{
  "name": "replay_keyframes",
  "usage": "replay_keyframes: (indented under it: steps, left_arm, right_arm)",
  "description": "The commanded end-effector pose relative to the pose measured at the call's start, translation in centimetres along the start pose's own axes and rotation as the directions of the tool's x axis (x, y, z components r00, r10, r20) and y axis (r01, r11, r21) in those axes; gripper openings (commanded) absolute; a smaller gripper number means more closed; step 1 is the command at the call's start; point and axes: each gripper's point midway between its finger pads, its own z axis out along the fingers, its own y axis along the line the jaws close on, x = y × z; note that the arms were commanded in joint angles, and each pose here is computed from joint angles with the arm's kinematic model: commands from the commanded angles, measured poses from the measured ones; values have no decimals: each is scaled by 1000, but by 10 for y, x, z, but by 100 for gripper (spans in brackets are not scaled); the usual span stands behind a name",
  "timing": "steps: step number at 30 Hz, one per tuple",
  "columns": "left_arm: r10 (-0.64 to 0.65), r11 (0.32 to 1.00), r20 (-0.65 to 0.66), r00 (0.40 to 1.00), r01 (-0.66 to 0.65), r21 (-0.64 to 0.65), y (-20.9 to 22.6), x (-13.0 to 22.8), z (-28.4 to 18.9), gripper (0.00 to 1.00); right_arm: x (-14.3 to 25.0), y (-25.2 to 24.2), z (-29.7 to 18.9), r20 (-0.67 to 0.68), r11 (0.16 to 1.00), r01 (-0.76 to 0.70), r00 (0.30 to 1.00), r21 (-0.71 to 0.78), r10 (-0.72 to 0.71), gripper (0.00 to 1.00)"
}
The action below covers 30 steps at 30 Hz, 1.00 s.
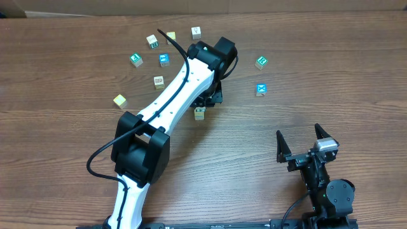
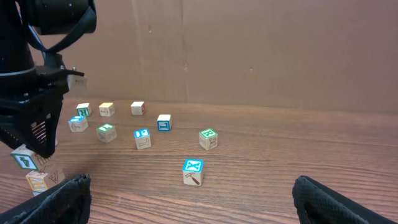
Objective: Form a tower
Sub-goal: 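Lower the 8 block onto the top of the stack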
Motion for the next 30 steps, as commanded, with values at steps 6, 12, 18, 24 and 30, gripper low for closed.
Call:
replay_keyframes:
  steps: [6, 12, 18, 24, 30]
  left_arm:
    - [-14, 998, 29, 999, 15, -56, 8, -4, 4, 6]
    - [-8, 999, 33, 999, 10, -54, 5, -3, 6, 5]
    - [-6, 998, 29, 1000, 8, -56, 4, -1, 15, 6]
    - [10, 999, 22, 1000, -9, -51, 3, 1, 23, 6]
    - [14, 999, 26, 1000, -13, -47, 2, 0, 23, 6]
  right_arm:
    - [2, 1, 0, 1, 1000, 1, 1000, -1, -1, 100]
    - [2, 1, 0, 1, 1000, 1, 1000, -1, -1, 100]
    - [2, 1, 0, 2, 1000, 1, 1000, -1, -1, 100]
    - [2, 1, 0, 2, 1000, 1, 1000, -1, -1, 100]
    - [2, 1, 0, 1, 1000, 1, 1000, -1, -1, 100]
